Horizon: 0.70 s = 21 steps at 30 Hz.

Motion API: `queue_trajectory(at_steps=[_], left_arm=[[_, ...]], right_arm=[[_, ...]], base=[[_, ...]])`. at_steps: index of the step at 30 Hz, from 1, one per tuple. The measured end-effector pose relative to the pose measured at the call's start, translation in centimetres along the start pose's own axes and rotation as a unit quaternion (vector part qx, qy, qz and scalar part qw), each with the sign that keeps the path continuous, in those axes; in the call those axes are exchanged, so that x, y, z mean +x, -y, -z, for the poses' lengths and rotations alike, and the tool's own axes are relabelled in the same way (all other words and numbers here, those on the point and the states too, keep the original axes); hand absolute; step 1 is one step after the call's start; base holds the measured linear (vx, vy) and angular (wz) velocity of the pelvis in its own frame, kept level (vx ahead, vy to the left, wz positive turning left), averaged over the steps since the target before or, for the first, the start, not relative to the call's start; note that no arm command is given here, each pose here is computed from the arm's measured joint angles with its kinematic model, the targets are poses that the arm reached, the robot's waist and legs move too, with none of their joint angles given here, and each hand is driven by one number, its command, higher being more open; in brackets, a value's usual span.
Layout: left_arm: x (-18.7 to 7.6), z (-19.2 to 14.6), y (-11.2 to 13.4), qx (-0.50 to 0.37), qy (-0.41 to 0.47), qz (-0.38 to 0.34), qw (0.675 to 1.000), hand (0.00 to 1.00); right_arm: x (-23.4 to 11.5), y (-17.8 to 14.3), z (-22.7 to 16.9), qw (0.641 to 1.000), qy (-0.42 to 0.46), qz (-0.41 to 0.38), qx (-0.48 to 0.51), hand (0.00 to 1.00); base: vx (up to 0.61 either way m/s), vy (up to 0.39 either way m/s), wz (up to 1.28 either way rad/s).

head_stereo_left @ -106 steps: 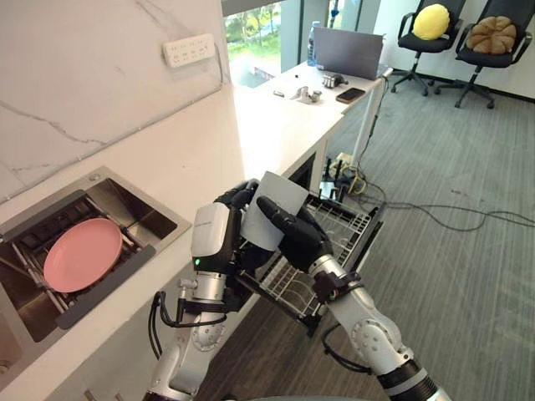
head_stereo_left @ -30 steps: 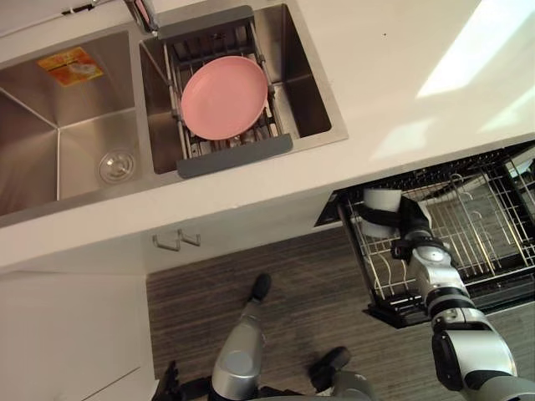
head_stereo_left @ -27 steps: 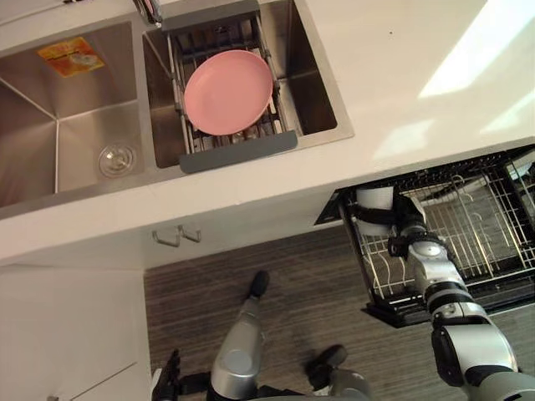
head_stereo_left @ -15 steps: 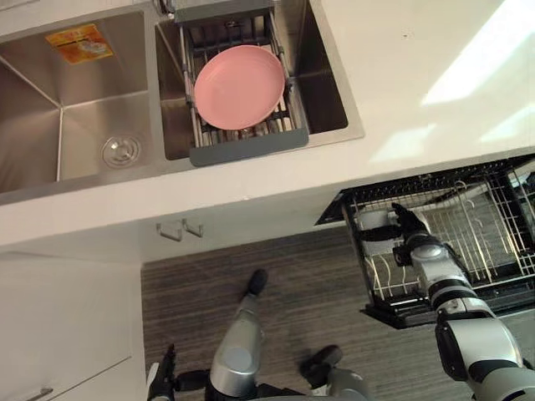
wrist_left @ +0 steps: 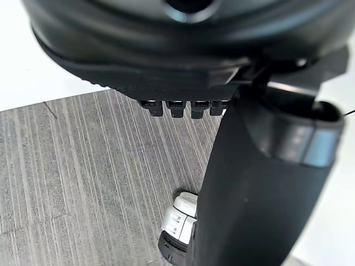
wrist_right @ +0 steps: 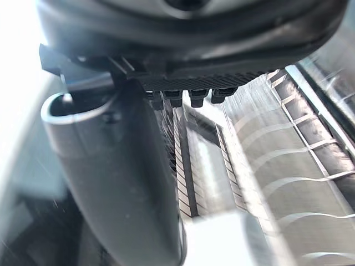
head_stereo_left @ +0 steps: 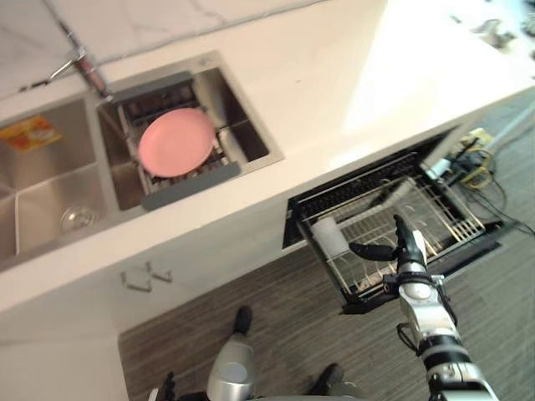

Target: Walk over to the sink, pick up the cup, carry it to the dishwasher, place the cup inside the dishwasher, then close the dishwasher door

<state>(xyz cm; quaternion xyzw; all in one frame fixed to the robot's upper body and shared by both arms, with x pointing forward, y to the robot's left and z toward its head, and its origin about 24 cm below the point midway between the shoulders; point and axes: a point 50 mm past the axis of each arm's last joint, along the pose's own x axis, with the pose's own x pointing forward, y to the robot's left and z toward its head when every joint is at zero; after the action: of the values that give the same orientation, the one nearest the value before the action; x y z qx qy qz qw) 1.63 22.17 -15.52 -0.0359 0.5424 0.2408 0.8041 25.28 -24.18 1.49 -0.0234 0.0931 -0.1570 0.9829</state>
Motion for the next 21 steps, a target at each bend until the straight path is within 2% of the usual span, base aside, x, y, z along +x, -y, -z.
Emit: queue_trajectory(at_steps=[2,4,8,11,14,16,18,21], left_arm=[[-0.2,1.8,-0.3,-0.078,-0.045,-0.018,0.996,1.00],[-0.5,2.9,-0.3,-0.118,-0.065,-0.030,0.990,1.00],[-1.1,4.3,0.0,-0.147,-0.089,-0.052,0.984,1.00],[-1.2,4.5,0.2,-0.147,-0.100,-0.049,0.983,1.00],[-1.0,4.5,-0.4,-0.107,-0.111,-0.042,0.987,1.00],[-1.4,5.5,0.7,-0.108,-0.134,-0.023,0.985,1.00],[-1.8,6.2,1.5,-0.109,-0.150,-0.009,0.983,1.00],[-1.7,6.2,1.3,-0.069,-0.152,0.003,0.986,1.00]], right_arm=[[-1.6,-0.9,-1.0,0.990,0.046,-0.053,0.122,1.00],[-2.5,-1.5,-1.6,0.974,0.085,-0.086,0.194,1.00],[-3.9,-2.3,-3.1,0.933,0.151,-0.135,0.296,1.00],[-5.1,-2.9,-4.8,0.913,0.218,-0.159,0.306,1.00],[-6.0,-2.3,-7.0,0.899,0.286,-0.178,0.281,1.00],[-5.8,-1.9,-7.9,0.896,0.303,-0.193,0.263,1.00],[-5.8,-2.5,-8.2,0.889,0.302,-0.222,0.261,1.00],[-6.1,-4.7,-7.4,0.876,0.254,-0.283,0.298,1.00]], base=[[0.01,-0.033,-0.73],[0.00,-0.044,-0.53],[-0.03,-0.020,-0.25],[-0.01,0.002,0.33],[0.04,-0.005,1.09],[0.05,0.106,0.59],[0.05,0.145,0.06],[0.04,0.106,0.07]])
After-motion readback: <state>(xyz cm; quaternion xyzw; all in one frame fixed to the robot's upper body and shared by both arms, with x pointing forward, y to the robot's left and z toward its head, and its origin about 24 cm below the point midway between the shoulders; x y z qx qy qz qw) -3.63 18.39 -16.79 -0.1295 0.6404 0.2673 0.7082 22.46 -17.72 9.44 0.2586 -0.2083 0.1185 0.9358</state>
